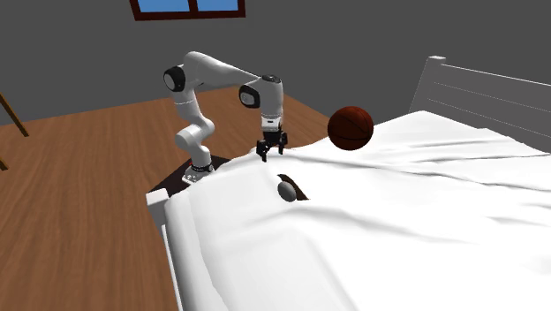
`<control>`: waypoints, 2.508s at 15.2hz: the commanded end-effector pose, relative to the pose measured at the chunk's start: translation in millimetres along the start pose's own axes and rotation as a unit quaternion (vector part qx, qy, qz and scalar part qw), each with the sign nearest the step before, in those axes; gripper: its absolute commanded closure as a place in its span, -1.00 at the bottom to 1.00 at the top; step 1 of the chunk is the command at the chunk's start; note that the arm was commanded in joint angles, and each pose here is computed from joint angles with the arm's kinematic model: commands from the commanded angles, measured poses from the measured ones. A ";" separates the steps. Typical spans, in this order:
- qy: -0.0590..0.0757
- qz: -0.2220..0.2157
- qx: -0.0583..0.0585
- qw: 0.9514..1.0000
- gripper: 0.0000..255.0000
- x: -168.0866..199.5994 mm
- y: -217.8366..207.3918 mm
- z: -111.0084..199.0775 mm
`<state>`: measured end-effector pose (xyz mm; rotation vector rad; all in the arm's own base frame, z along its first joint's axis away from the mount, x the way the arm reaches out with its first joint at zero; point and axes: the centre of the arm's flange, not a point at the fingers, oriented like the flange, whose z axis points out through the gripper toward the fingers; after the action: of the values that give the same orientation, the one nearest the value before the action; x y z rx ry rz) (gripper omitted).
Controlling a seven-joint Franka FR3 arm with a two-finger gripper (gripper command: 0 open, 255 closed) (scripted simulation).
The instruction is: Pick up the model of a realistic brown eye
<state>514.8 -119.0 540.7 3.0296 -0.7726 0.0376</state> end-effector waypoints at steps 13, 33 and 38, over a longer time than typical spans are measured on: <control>-0.001 0.117 0.001 0.993 -1.00 123.8 26.3 45.5; -0.001 0.117 0.001 0.993 1.00 124.0 26.3 38.0; -0.001 0.117 0.001 0.993 1.00 124.7 26.6 11.6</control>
<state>612.5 -202.9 527.1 2.9226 -1.1244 0.0363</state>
